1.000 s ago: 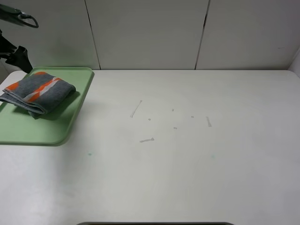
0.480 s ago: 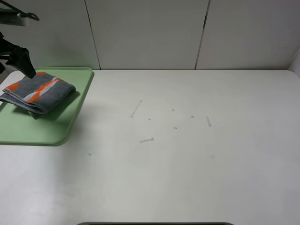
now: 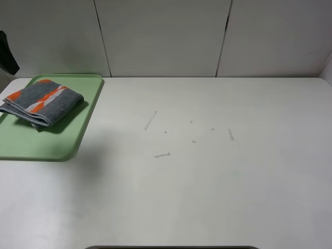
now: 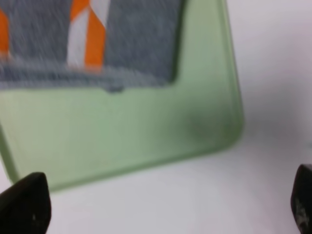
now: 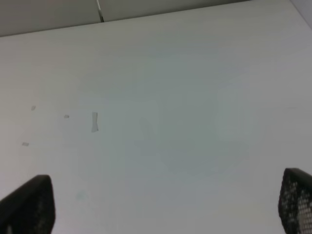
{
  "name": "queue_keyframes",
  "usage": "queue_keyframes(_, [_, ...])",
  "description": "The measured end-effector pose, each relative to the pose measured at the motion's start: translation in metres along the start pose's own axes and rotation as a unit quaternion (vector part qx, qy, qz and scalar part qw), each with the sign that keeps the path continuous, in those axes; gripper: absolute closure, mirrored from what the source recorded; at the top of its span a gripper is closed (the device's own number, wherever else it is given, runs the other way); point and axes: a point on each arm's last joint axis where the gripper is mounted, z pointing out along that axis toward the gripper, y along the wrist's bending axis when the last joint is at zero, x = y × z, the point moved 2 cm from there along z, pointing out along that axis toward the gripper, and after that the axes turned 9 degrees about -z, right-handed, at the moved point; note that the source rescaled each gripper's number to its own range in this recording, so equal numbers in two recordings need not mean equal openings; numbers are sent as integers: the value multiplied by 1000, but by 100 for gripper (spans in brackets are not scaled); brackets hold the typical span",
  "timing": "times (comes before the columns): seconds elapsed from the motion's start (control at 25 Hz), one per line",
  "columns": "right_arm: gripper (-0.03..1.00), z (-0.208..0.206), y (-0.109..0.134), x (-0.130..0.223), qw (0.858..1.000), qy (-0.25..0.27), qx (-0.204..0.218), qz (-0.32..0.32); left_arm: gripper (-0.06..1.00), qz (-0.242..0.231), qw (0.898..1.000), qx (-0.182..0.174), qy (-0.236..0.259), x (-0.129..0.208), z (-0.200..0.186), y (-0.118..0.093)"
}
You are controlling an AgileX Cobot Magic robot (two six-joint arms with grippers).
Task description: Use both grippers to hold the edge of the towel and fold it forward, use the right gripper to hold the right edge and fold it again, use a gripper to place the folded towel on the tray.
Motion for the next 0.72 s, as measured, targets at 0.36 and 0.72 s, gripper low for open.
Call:
queue_keyframes(0.36, [-3,0,0,0,1000,0,0,0,-1,-4,997,-16,-71,35,-54,-17])
queue_keyframes(0.72, [-3,0,0,0,1000,0,0,0,-1,-3,992,-16,-121,124,-79,-44])
